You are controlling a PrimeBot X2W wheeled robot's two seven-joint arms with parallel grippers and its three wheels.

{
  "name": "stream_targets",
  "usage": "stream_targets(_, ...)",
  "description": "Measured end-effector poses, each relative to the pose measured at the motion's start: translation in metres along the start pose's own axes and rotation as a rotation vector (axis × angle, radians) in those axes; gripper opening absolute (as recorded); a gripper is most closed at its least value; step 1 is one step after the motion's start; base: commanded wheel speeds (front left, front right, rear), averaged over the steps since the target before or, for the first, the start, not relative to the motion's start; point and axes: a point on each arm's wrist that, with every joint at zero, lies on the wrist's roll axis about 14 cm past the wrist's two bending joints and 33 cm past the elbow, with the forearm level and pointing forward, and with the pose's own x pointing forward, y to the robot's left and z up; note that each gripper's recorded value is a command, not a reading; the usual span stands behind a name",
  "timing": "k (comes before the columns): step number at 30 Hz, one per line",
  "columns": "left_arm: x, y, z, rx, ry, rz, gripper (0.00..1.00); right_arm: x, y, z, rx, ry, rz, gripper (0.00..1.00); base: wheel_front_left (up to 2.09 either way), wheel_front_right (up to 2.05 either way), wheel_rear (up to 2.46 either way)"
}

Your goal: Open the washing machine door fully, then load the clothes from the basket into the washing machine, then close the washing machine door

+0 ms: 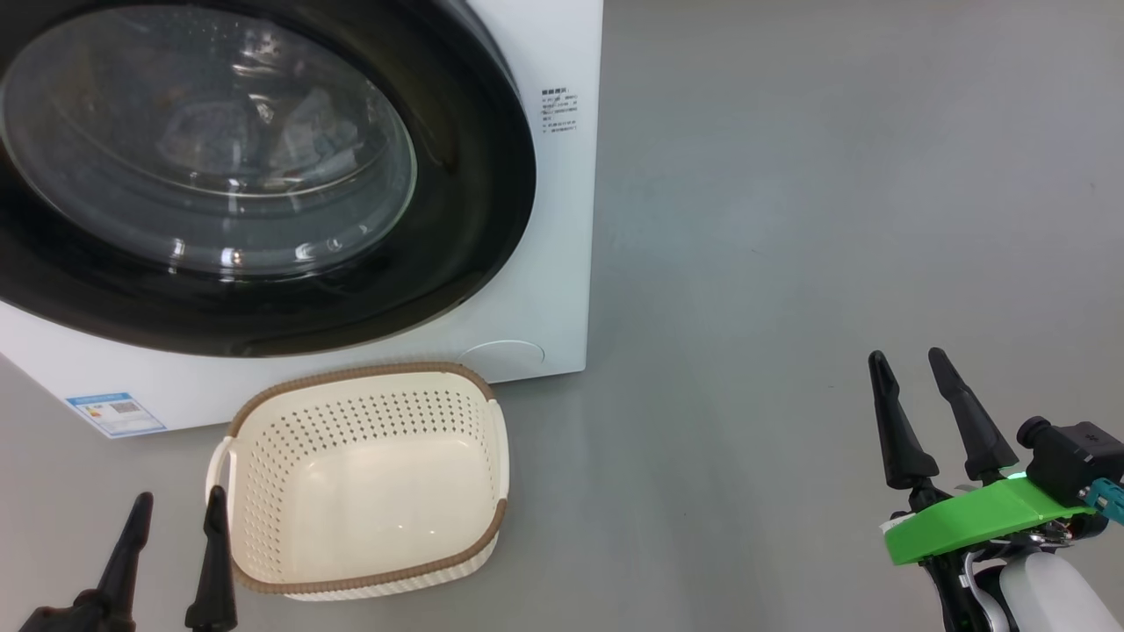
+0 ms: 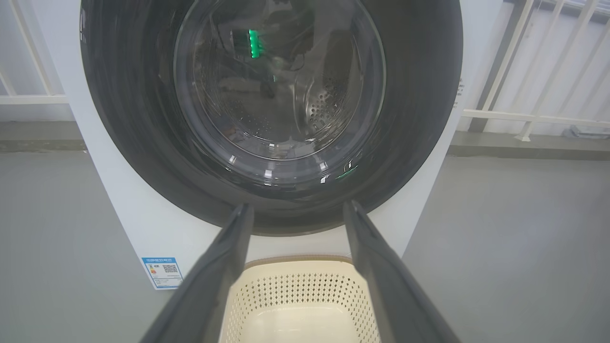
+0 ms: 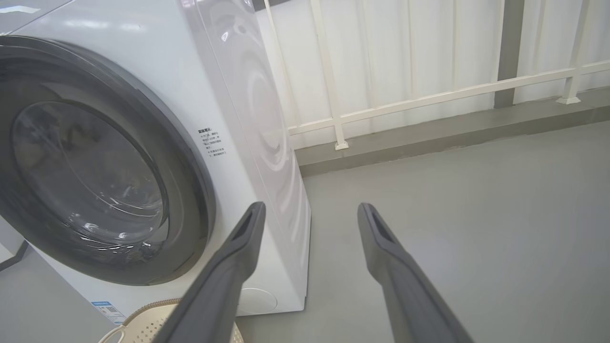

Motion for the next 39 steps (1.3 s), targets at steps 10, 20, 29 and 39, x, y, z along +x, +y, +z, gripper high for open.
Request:
stream_targets(10, -0.004, -0.003, -0.012, -0.025, 0.032, 0.010, 0.00, -0.007, 0.001, -0.016, 0.022, 0.043, -0.016, 0.00, 0.00, 0.00, 0.00)
stream_targets(20, -0.011, -0.005, -0.025, -0.111, 0.074, 0.037, 0.00, -0.017, 0.001, -0.037, 0.100, 0.104, -0.046, 0.00, 0.00, 0.00, 0.00)
stream_targets(29, -0.013, -0.001, -0.025, -0.206, 0.076, 0.067, 0.00, -0.016, -0.003, -0.034, 0.187, 0.099, -0.074, 0.00, 0.00, 0.00, 0.00)
stream_targets(39, -0.015, 0.001, -0.025, -0.315, 0.080, 0.096, 0.00, -0.014, -0.003, -0.034, 0.275, 0.103, -0.090, 0.00, 0.00, 0.00, 0.00)
